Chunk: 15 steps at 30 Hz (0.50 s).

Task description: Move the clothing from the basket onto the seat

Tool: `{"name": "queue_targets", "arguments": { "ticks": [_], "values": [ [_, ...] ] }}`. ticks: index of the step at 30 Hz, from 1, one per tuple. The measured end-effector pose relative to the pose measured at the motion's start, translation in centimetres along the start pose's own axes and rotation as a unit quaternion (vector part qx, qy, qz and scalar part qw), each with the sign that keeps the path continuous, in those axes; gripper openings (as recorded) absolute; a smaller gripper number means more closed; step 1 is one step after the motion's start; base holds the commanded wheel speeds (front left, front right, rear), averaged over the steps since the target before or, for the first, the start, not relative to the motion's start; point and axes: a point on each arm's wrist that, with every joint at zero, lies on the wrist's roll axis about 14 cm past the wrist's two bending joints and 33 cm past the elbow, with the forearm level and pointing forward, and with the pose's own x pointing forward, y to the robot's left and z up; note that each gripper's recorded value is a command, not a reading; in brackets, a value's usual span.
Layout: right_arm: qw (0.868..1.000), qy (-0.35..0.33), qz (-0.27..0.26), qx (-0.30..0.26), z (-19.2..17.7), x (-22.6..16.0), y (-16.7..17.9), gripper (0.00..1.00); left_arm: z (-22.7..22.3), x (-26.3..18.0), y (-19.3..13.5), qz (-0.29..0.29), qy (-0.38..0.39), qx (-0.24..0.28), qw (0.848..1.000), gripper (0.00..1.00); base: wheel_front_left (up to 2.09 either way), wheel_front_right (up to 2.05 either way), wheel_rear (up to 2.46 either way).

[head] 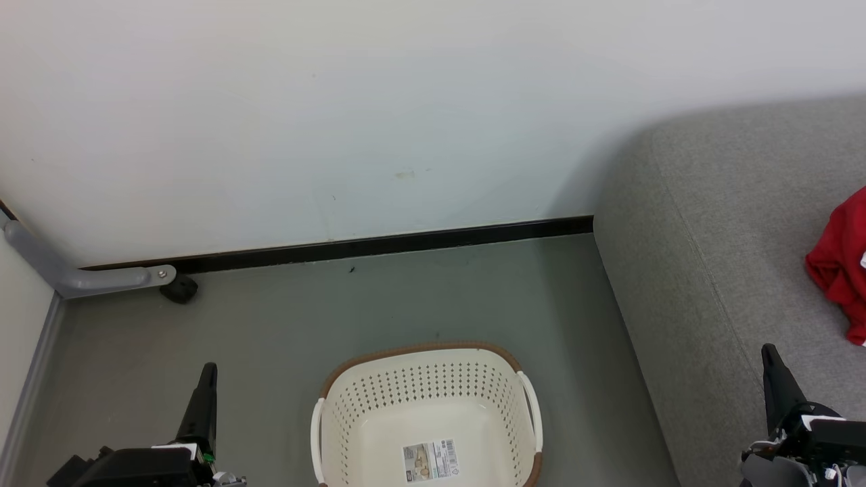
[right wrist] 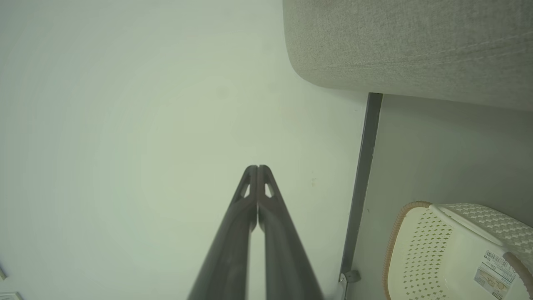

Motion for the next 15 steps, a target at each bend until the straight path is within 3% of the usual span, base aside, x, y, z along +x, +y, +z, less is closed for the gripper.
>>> {"name": "queue_targets", "arguments": {
  "ticks": [15],
  "values": [
    [1.000,0.000,0.000,0.000,0.00,0.00,0.01,0.00,-0.01,0.00,0.01,0.000,0.000,0.000,1.000,0.00,0.00,0.00,0.00]
  ]
}}
